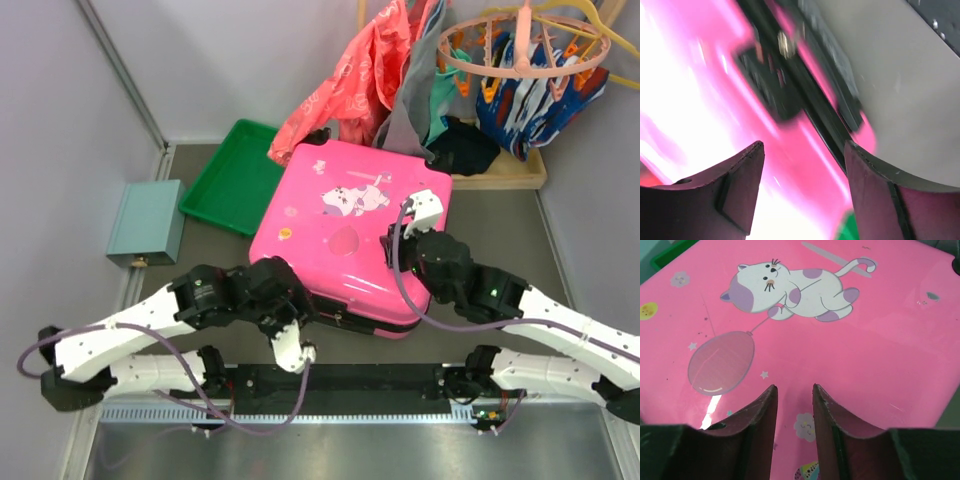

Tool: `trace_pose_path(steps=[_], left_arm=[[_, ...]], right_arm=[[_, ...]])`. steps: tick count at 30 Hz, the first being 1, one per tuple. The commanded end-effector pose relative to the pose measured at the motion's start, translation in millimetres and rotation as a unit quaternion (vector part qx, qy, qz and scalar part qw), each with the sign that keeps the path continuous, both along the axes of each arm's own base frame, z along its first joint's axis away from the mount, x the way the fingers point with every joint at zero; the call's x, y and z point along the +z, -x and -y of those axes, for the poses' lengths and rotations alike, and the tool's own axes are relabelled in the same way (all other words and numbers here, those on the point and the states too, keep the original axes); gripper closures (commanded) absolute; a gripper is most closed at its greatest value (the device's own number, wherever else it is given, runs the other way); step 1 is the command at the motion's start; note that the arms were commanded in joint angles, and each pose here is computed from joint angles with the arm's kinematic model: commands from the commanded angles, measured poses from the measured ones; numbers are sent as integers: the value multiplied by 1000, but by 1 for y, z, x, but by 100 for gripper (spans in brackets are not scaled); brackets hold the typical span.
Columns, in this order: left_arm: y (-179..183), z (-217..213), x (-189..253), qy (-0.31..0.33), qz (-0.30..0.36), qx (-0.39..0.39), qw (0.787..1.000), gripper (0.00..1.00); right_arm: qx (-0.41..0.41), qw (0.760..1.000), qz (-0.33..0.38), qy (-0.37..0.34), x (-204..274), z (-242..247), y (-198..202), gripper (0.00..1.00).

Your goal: Open, take out, and arrange the luggage

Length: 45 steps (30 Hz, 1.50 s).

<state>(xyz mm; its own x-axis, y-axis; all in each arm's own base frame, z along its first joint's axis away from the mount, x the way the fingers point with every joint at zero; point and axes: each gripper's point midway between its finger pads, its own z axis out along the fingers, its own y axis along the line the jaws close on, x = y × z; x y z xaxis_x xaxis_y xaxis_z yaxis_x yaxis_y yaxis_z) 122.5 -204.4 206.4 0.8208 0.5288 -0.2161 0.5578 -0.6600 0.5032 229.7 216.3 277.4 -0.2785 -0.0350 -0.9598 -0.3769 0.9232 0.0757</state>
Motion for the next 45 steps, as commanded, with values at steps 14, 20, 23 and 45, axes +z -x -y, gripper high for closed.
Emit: trace_pose_path(steps=[14,20,23,45], left_arm=[[9,104,-75,-191,194,-119,955,28],[-9,95,-69,-229,230,-113,939,34],[-23,84,-65,-248,240,-107,932,36],[-59,45,-29,-150,208,-16,967,100]], right_arm=[[25,999,23,-6,-7,30,12,64],[40,999,26,-10,-5,26,14,64],[40,999,28,-10,-5,25,14,64],[128,991,27,40,0,1,23,61]])
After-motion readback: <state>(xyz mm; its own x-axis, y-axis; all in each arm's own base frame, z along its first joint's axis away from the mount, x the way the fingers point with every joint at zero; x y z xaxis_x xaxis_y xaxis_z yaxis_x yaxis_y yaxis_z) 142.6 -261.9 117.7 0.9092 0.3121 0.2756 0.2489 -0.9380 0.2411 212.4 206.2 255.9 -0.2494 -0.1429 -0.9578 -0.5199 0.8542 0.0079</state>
